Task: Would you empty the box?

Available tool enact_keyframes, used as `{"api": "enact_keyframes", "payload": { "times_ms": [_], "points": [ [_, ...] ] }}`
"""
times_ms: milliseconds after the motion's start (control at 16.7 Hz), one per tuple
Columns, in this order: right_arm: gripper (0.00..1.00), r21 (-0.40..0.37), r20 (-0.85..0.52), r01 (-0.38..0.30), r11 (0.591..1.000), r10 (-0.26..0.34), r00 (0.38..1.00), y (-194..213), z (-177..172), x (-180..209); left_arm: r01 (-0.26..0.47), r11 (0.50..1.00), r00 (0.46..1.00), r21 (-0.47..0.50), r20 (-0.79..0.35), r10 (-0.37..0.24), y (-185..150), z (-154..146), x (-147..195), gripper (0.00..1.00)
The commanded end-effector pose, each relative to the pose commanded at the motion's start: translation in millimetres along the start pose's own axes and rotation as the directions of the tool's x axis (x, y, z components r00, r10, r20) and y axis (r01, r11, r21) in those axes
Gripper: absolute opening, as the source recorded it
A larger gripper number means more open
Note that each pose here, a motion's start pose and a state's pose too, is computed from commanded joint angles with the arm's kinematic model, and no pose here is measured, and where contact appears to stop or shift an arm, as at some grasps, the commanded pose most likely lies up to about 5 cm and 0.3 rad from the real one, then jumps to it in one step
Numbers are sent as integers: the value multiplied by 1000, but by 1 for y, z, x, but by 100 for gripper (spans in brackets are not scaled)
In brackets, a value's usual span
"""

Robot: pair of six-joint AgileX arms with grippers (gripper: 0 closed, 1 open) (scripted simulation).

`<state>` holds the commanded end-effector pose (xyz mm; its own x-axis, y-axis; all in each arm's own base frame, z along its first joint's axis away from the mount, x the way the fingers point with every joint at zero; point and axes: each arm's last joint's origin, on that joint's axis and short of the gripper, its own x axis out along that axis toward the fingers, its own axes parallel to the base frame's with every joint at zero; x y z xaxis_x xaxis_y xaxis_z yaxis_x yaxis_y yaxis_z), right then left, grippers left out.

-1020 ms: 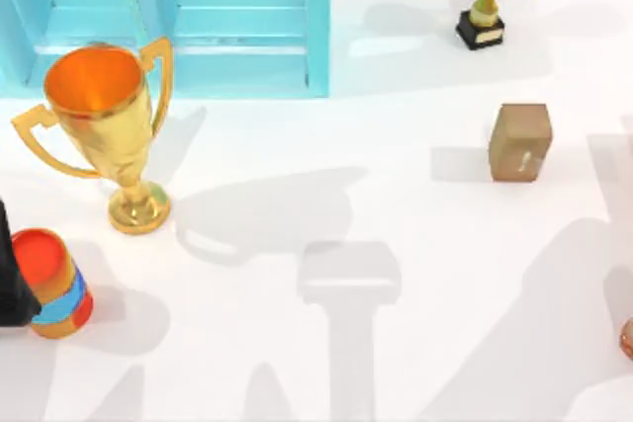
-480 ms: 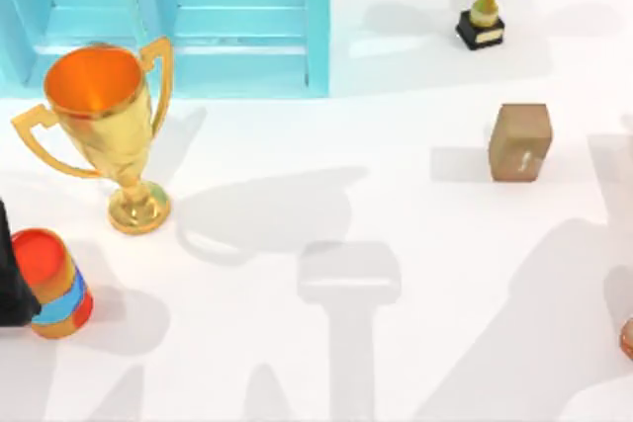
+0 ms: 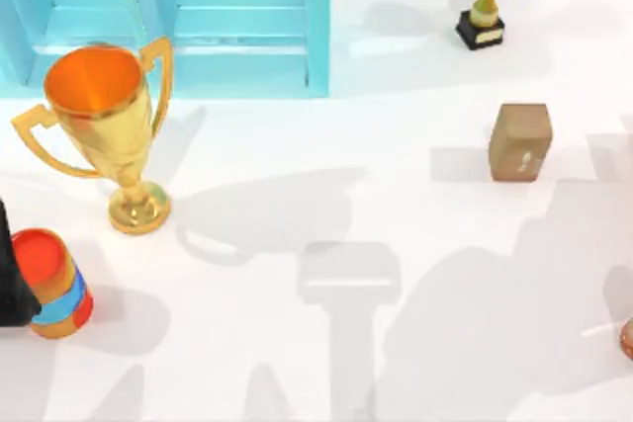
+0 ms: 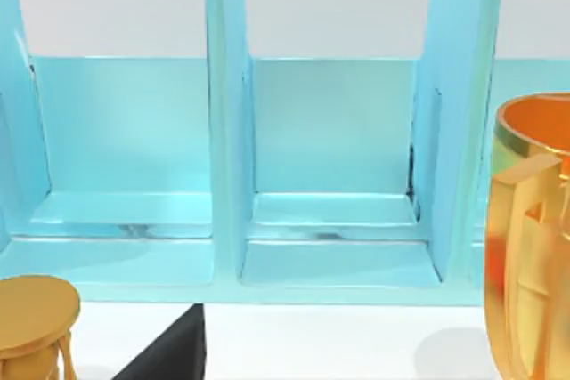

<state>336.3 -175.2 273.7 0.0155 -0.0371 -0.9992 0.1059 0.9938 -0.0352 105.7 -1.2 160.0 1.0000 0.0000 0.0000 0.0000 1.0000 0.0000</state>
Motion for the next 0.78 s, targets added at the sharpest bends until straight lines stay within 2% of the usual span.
{"api": "enact_keyframes", "payload": {
  "times_ms": [420, 780],
  "points": [
    [0, -65, -15, -41, 997, 40, 999, 7, 19, -16, 0, 1000, 1000, 0, 0, 0, 0, 0, 0, 100],
    [0, -62, -15, -40, 997, 39, 999, 10, 20, -15, 0, 1000, 1000, 0, 0, 0, 0, 0, 0, 100]
  ]
}}
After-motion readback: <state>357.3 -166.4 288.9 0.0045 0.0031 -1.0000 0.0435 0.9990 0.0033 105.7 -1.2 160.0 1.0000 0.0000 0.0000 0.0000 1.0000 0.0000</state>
